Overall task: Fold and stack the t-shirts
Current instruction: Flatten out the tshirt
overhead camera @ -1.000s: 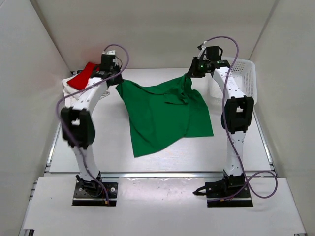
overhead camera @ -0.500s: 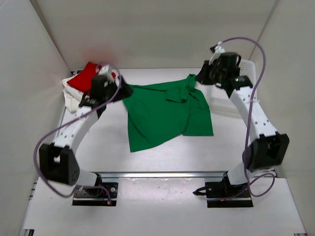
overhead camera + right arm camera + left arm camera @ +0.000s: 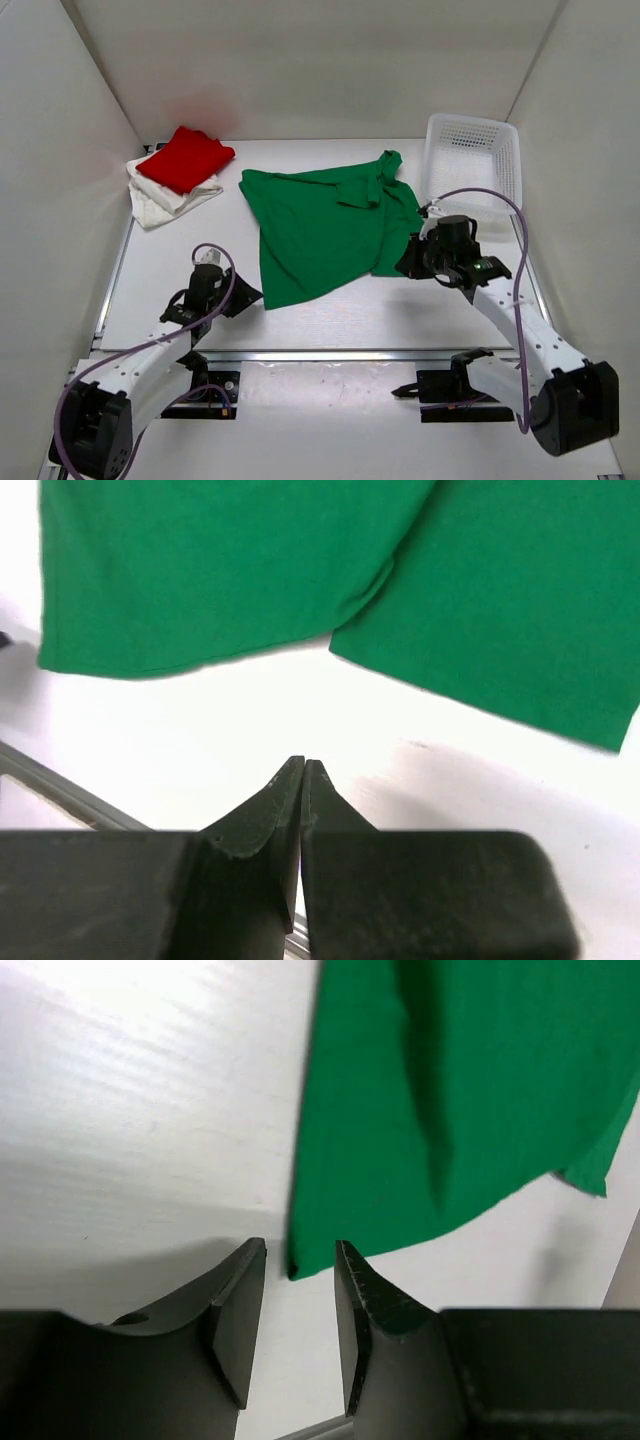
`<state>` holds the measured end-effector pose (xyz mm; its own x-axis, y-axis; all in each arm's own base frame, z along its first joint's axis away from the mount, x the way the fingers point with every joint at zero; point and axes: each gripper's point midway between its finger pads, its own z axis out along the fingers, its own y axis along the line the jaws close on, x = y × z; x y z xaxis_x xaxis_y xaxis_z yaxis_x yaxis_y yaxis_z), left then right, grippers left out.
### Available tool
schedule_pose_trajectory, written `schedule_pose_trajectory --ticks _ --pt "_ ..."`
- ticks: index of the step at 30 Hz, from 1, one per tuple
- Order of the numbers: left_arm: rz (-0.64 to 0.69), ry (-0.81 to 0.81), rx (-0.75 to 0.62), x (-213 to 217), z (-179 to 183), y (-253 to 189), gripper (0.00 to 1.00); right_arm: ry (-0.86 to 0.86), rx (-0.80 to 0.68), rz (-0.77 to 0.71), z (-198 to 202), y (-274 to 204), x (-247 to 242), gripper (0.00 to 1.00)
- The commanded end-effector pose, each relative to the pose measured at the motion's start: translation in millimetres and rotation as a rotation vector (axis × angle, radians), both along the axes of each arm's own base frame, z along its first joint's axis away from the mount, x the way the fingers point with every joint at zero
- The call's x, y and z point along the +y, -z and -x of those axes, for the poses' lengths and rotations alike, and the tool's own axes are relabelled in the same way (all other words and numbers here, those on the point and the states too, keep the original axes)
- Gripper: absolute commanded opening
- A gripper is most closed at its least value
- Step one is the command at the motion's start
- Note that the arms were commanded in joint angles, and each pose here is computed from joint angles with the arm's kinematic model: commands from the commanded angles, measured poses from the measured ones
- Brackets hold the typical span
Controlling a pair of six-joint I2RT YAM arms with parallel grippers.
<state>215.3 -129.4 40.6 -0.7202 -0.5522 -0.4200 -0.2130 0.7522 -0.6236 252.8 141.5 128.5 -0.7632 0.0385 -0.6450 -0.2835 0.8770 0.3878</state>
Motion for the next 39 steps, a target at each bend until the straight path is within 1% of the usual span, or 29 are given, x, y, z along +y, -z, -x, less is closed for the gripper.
schedule_pose_trajectory --ticks 1,3,4,5,10,12,14,16,19,21,25,26,27,28,29,32,33,35,36,37,38,39 --pt "0.047 -0.087 0.012 1.1 -3.4 7.8 0.45 0.039 -0.084 -0.071 -6.1 -13.1 -4.2 0.01" --pt "0.062 -0.099 0.038 -1.1 4.2 18.5 0.45 0.058 -0.076 -0.085 -0.3 -7.7 -8.2 0.00" --pt "0.066 -0.110 0.033 0.0 3.2 18.7 0.47 0.057 -0.076 -0.094 0.2 -8.1 -8.6 0.01" --pt "0.074 -0.112 0.029 -0.6 2.8 18.9 0.47 0.062 -0.084 -0.098 0.8 -9.3 -10.0 0.01" --pt "0.045 -0.103 0.052 -5.9 6.3 25.3 0.48 0.063 -0.081 -0.094 1.2 -5.1 -11.3 0.01" --pt "0.049 -0.098 0.055 -9.5 6.8 27.0 0.47 0.064 -0.090 -0.095 -0.2 -6.7 -11.3 0.01" --pt "0.054 -0.093 0.094 -11.5 13.8 36.2 0.47 0.068 -0.087 -0.098 0.2 -4.8 -12.2 0.01" --pt "0.059 -0.084 0.081 -15.0 12.3 35.6 0.45 0.085 -0.070 -0.096 2.1 1.9 -18.5 0.01" --pt "0.054 -0.082 0.069 -16.9 9.1 32.7 0.43 0.107 -0.075 -0.102 -0.2 -0.5 -24.4 0.01" --pt "0.052 -0.080 0.061 -17.0 6.9 31.6 0.34 0.135 -0.073 -0.092 -3.1 3.2 -30.5 0.01" --pt "0.062 -0.066 0.057 -23.9 2.7 27.0 0.22 0.205 -0.043 -0.083 -6.6 9.5 -44.1 0.02" --pt "0.063 -0.052 0.050 -27.4 1.4 24.4 0.17 0.240 -0.037 -0.077 -9.9 12.1 -51.1 0.03" --pt "0.054 -0.048 0.048 -28.2 0.0 23.6 0.11 0.287 -0.029 -0.074 -11.9 14.1 -57.5 0.07" --pt "0.050 -0.039 0.044 -30.2 0.2 23.2 0.08 0.315 -0.033 -0.065 -15.2 17.0 -63.7 0.12" --pt "0.050 -0.030 0.039 -32.0 -1.7 20.2 0.00 0.357 -0.027 -0.068 -17.3 22.4 -70.7 0.18" --pt "0.044 -0.021 -0.004 -31.1 -14.4 5.1 0.00 0.449 0.000 -0.109 -22.8 32.3 -84.7 0.31" --pt "0.045 -0.021 -0.004 -28.9 -16.8 1.9 0.00 0.481 0.008 -0.110 -25.3 37.9 -89.2 0.32" --pt "0.036 -0.008 -0.075 -28.2 -32.4 -20.4 0.00 0.512 0.059 -0.124 -24.1 51.1 -91.7 0.34" --pt "0.023 -0.010 -0.082 -25.1 -37.3 -27.2 0.00 0.538 0.059 -0.119 -27.7 53.3 -91.9 0.35" --pt "0.022 -0.005 -0.087 -24.0 -38.9 -31.4 0.00 0.570 0.043 -0.088 -29.0 59.7 -97.6 0.39" --pt "0.017 -0.004 -0.113 -23.3 -44.4 -40.5 0.00 0.581 0.069 -0.084 -25.8 70.2 -94.9 0.41" --pt "0.014 -0.002 -0.127 -21.1 -48.2 -46.2 0.00 0.605 0.080 -0.088 -26.9 79.1 -96.6 0.42"
